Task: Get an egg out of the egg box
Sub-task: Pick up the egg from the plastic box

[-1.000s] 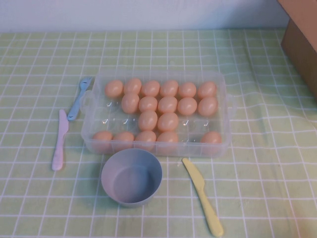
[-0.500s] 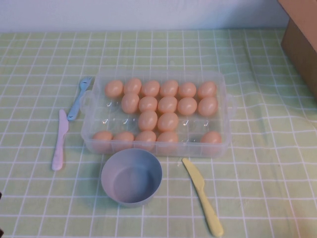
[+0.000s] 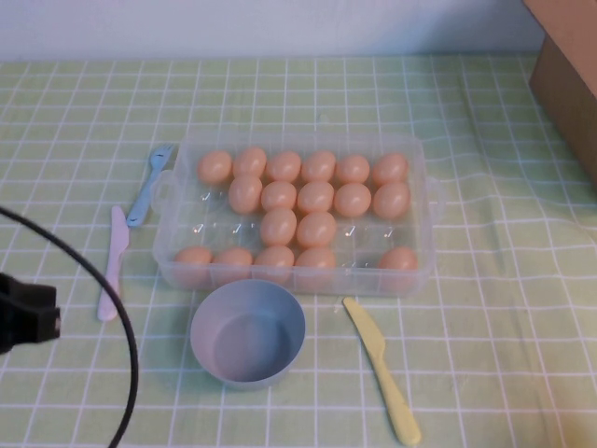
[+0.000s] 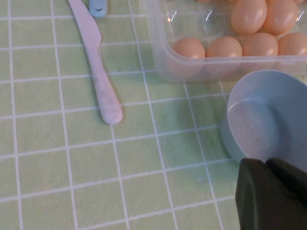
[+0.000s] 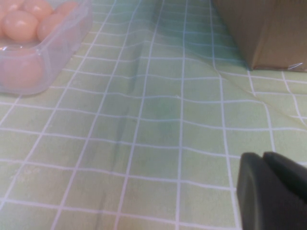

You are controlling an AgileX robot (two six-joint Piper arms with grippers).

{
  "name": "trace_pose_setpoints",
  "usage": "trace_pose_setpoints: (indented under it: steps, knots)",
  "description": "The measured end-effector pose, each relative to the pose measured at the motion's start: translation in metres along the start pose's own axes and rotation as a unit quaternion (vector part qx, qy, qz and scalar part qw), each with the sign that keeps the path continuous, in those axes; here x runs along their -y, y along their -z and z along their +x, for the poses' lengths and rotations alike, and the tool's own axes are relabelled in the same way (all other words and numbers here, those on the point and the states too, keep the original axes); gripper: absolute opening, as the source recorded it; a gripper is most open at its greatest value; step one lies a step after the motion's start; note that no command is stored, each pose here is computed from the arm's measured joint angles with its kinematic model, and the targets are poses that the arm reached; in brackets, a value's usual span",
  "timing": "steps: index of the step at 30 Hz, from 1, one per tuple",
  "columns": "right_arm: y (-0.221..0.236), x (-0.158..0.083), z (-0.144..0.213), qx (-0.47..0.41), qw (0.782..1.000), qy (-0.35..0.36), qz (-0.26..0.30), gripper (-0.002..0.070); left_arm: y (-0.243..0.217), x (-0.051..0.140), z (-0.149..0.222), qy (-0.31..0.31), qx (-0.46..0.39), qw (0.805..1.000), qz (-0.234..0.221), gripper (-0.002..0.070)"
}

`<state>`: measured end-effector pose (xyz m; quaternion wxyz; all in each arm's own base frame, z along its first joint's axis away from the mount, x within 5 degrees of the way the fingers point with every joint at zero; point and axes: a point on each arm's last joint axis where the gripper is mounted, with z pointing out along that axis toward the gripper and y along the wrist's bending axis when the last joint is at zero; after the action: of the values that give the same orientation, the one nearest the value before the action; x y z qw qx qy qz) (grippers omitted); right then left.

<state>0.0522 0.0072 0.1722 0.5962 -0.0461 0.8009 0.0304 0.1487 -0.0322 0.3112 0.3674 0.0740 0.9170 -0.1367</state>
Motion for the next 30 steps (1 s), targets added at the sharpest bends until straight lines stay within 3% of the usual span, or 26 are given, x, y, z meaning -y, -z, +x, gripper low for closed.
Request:
trace_pose_setpoints:
  steps: [9, 23, 30]
  knots:
    - [0.000, 0.000, 0.000, 0.000, 1.000, 0.000, 0.000, -0.0018, -0.047, -0.002, -0.071, -0.057, -0.046, 0.997, 0.028, -0.0006]
    - [0.000, 0.000, 0.000, 0.000, 1.000, 0.000, 0.000, -0.0018, -0.133, 0.063, -0.125, -0.144, -0.090, 0.980, 0.102, -0.0006]
    - [0.000, 0.000, 0.000, 0.000, 1.000, 0.000, 0.000, -0.0018, -0.156, 0.077, -0.140, -0.167, -0.093, 0.976, 0.107, -0.0006]
